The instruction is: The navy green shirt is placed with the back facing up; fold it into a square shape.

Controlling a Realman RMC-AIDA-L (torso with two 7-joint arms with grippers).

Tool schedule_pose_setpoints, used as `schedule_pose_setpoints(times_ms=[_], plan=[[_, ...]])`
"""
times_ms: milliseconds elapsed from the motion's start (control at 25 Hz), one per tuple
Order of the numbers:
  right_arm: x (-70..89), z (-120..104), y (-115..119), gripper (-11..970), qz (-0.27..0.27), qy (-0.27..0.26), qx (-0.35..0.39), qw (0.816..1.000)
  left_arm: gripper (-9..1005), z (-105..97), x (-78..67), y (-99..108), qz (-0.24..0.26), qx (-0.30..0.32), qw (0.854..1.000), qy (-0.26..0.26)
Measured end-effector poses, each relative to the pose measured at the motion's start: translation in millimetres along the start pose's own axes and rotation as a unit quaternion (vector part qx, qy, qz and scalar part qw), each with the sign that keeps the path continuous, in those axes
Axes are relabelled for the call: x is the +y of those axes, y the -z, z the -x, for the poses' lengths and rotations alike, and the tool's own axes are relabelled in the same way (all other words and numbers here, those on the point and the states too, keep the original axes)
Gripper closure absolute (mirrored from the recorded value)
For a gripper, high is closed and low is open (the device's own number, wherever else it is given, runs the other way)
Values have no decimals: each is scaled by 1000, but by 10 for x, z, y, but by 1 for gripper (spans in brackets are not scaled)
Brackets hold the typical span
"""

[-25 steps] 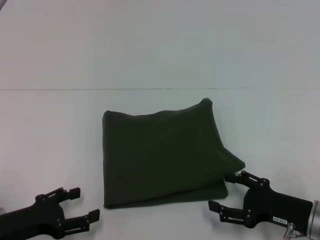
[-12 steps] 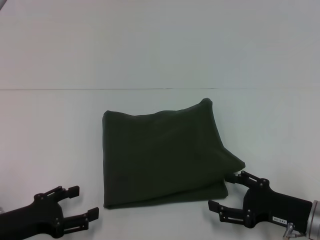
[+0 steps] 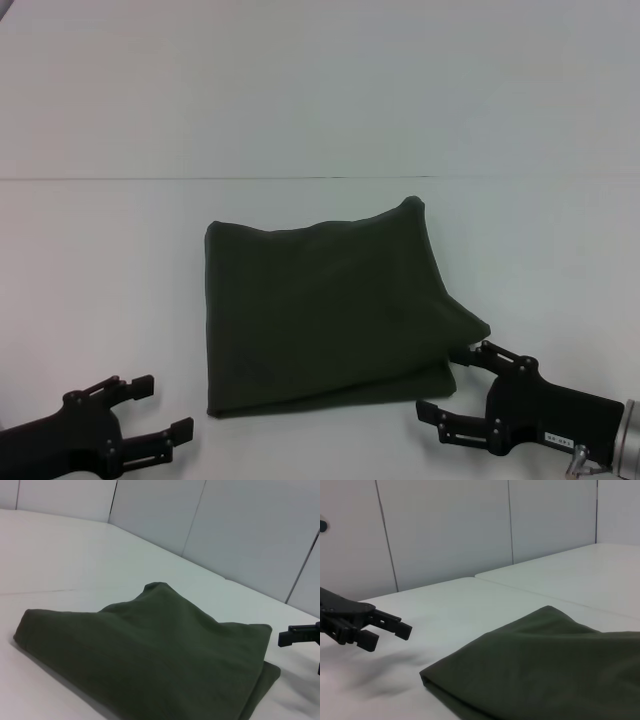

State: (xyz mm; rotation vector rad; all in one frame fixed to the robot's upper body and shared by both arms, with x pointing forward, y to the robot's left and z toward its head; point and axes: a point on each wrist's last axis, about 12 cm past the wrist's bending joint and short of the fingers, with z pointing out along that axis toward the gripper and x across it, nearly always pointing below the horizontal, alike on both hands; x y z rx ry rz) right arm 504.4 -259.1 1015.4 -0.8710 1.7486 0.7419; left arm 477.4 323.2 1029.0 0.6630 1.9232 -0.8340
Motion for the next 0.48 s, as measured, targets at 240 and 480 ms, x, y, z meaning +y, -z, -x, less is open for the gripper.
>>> schedule_pose_setpoints(times_ms=[240,480], plan=[[-3,4,2,17,0,1,-1,1000,76,3,5,5,1,0,1000,0],[-3,7,2,17,0,1,-1,1000,76,6,1,-6,0,-1,1000,0]])
